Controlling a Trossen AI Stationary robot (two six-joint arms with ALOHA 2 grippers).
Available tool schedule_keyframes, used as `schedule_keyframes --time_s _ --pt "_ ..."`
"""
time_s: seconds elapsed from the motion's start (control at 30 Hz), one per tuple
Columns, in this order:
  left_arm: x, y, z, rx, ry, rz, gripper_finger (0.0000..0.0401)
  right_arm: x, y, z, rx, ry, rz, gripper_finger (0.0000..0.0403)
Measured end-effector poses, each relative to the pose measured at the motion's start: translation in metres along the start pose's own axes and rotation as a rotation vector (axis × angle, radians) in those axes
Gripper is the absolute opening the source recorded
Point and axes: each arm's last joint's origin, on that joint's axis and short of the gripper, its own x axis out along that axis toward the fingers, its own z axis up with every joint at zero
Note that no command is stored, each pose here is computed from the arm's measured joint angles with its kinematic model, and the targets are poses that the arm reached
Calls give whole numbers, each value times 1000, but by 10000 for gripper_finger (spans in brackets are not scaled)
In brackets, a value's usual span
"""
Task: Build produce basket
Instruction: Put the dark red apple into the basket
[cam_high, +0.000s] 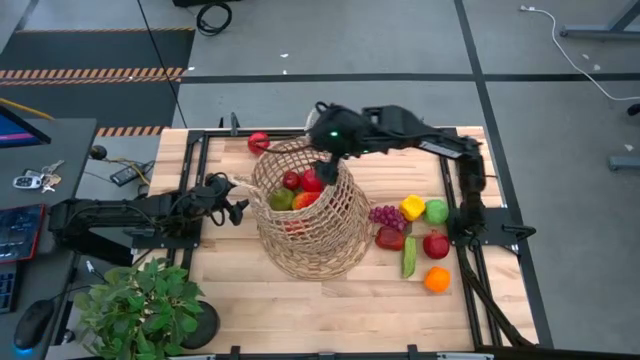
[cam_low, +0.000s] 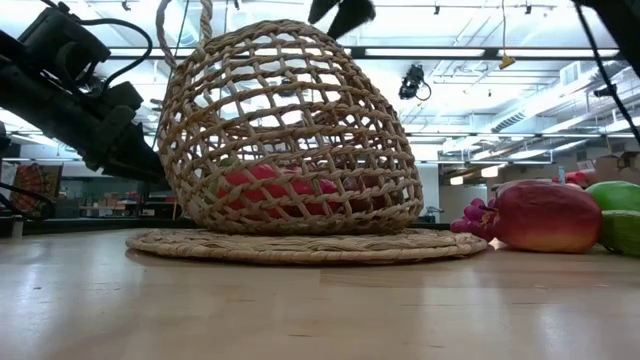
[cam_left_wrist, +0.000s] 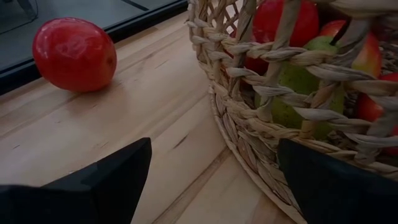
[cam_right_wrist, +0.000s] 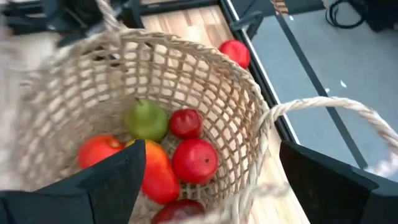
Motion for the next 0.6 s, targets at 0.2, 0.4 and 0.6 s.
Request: schedule_keyframes --time_s 0.2,0.4,0.6 --pt "0 0 0 0 0 -1 357 -46 3 -21 6 86 -14 372" --pt "0 0 0 0 0 0 357 -59 18 -42 -11 200 -20 372" --pt "0 0 0 0 1 0 357 -57 41 -71 -133 261 -71 372"
